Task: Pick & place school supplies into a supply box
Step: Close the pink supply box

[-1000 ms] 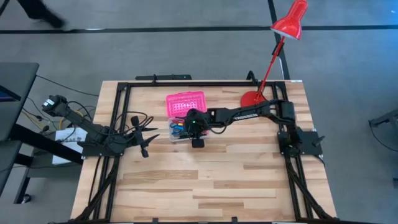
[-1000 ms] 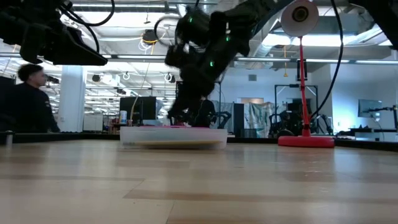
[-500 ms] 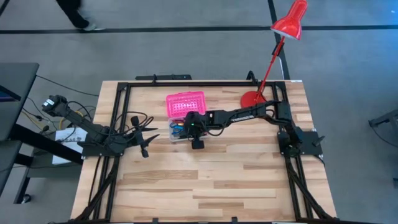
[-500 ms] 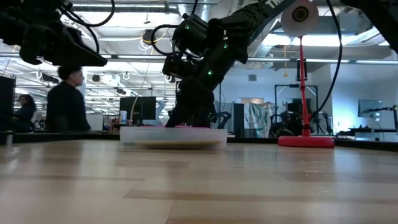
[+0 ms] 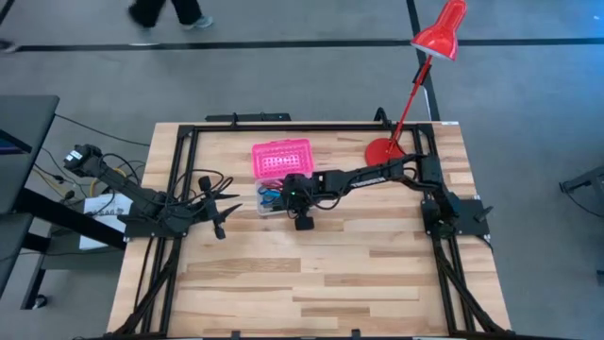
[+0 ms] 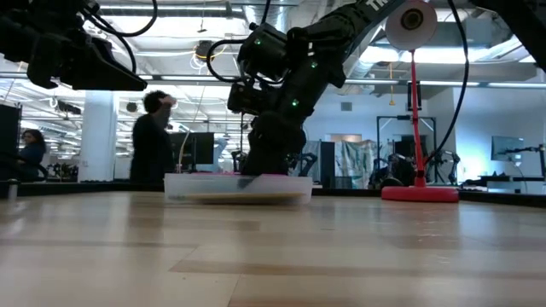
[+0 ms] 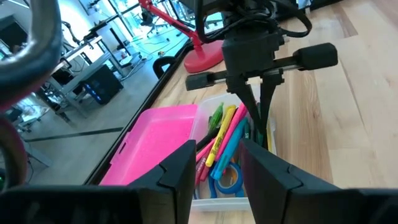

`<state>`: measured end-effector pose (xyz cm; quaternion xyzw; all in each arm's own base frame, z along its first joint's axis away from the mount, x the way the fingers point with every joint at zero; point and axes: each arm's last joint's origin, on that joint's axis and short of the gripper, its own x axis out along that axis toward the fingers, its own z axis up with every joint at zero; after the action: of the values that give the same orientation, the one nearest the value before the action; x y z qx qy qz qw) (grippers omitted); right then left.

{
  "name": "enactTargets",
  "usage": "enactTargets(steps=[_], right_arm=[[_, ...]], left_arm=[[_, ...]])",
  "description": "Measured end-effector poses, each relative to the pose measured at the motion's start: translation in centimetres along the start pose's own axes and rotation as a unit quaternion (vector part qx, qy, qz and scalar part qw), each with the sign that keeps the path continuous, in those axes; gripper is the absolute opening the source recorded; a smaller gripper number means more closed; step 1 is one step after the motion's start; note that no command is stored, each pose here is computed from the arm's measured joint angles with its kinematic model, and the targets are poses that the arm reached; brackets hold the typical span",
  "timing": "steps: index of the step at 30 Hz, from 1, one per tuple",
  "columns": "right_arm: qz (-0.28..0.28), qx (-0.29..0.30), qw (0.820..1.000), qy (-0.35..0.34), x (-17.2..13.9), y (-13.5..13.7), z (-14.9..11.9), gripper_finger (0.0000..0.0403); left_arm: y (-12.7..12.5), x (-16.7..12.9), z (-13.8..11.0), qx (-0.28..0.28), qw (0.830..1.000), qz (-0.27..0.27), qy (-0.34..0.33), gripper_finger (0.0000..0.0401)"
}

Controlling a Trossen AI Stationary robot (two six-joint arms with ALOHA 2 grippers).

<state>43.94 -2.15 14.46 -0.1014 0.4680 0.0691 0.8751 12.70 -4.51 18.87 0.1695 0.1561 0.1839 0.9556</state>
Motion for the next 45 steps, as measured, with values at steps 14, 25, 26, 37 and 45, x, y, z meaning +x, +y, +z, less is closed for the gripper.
enactTargets(steps=[14, 25, 26, 37, 45], right_arm=[[0.036, -0.021, 0.999, 0.001, 0.1, 1.8, 0.3, 0.0], [0.052, -0.044, 0.998, 0.007, 0.1, 3.6, 0.5, 0.0], [0.053, -0.046, 0.998, 0.008, 0.1, 3.7, 0.5, 0.0], [0.076, -0.078, 0.994, 0.012, 0.0, 7.1, 1.0, 0.0], [0.097, -0.107, 0.989, 0.02, -0.2, 10.1, 1.2, 0.0]], left_arm=[[0.5, -0.1, -0.5, -0.006, 0.995, 0.099, 0.021, 0.0119], [1.4, 0.6, -0.7, -0.066, 0.987, 0.143, 0.032, 0.0119], [1.5, 0.7, -0.8, -0.075, 0.986, 0.144, 0.033, 0.0119], [2.1, 2.0, -2.0, -0.107, 0.984, 0.131, 0.061, 0.0119], [2.6, 2.9, -2.4, -0.125, 0.983, 0.116, 0.066, 0.0119]])
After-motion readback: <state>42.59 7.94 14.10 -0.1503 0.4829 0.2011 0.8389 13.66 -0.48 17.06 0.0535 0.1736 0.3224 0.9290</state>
